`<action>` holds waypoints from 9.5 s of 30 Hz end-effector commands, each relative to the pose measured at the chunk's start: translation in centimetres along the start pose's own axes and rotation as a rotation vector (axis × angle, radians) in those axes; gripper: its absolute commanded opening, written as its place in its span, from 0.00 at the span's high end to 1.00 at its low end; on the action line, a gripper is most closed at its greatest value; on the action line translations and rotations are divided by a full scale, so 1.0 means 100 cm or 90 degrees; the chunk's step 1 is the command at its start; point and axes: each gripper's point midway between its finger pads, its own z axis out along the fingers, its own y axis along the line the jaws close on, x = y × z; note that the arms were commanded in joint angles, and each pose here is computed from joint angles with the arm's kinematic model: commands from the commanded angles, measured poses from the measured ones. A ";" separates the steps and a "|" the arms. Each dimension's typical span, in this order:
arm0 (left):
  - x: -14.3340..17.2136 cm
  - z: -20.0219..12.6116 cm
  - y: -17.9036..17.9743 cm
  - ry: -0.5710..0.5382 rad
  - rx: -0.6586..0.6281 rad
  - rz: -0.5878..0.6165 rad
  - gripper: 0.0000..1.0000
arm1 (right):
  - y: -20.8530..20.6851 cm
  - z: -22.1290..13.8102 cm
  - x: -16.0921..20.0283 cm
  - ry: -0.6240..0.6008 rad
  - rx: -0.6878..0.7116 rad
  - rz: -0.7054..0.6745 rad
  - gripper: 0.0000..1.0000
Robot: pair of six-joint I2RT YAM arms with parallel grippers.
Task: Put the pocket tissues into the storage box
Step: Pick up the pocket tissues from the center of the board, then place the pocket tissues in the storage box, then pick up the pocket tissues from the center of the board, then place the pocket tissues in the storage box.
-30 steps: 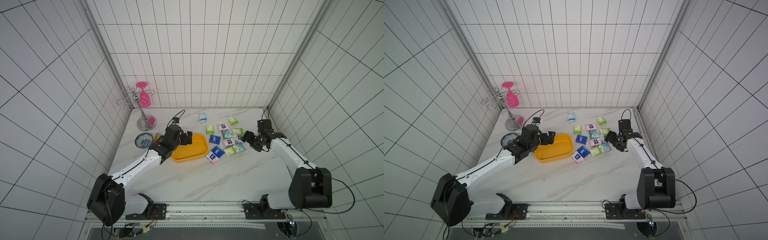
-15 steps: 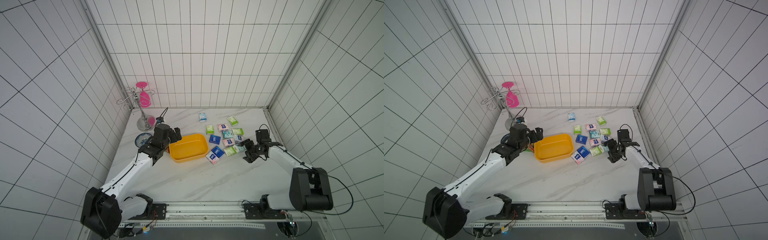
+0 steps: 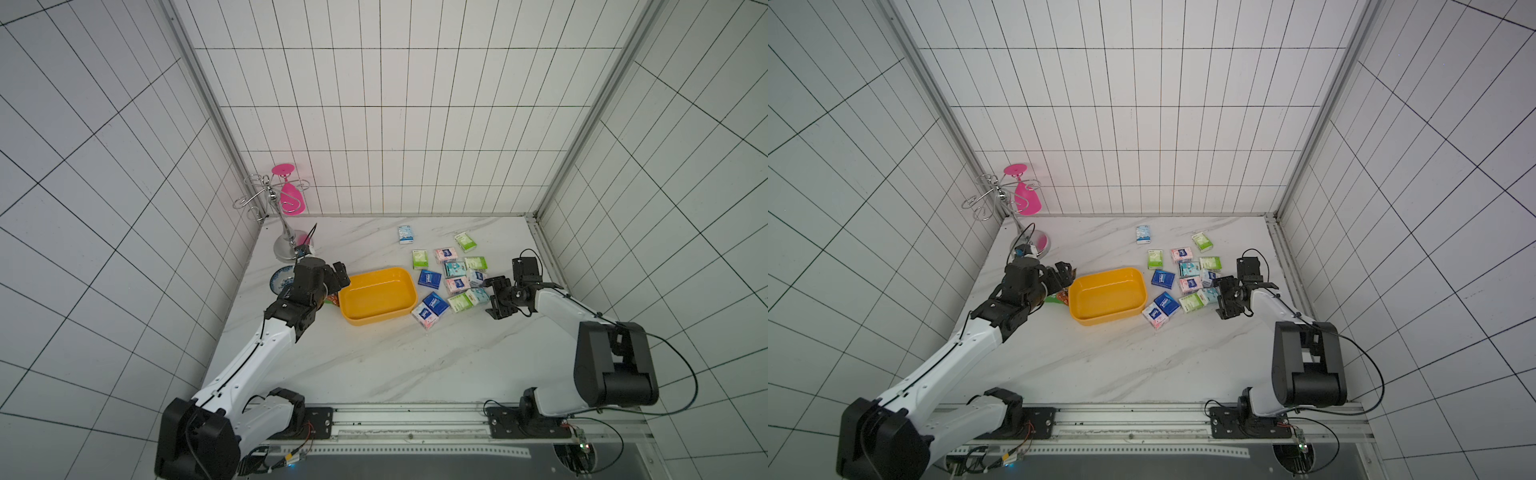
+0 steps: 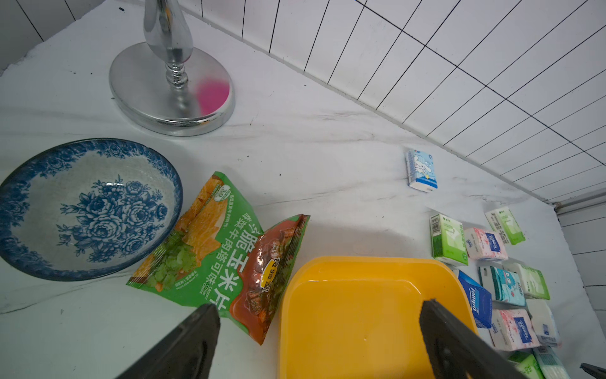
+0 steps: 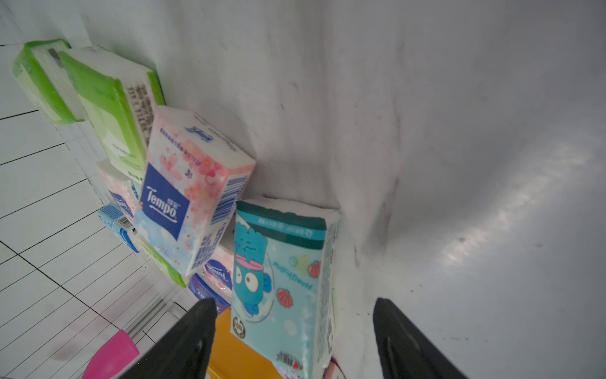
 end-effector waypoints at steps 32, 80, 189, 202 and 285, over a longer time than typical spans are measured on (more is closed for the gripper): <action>0.000 -0.006 0.015 0.001 -0.023 -0.015 0.02 | -0.007 -0.015 0.011 -0.038 0.040 -0.158 0.69; 0.031 -0.015 0.026 0.200 -0.006 -0.071 0.02 | 0.126 0.114 0.237 0.142 0.075 -0.972 0.63; 0.052 -0.003 0.005 0.295 0.074 -0.041 0.02 | 0.006 -0.001 0.058 -0.070 0.221 -0.349 0.52; 0.048 0.017 0.008 0.297 0.078 -0.104 0.02 | 0.094 -0.044 0.133 -0.007 0.096 -0.834 0.53; 0.053 0.001 0.000 0.342 0.125 -0.113 0.02 | -0.009 0.028 0.202 0.129 0.161 -1.186 0.23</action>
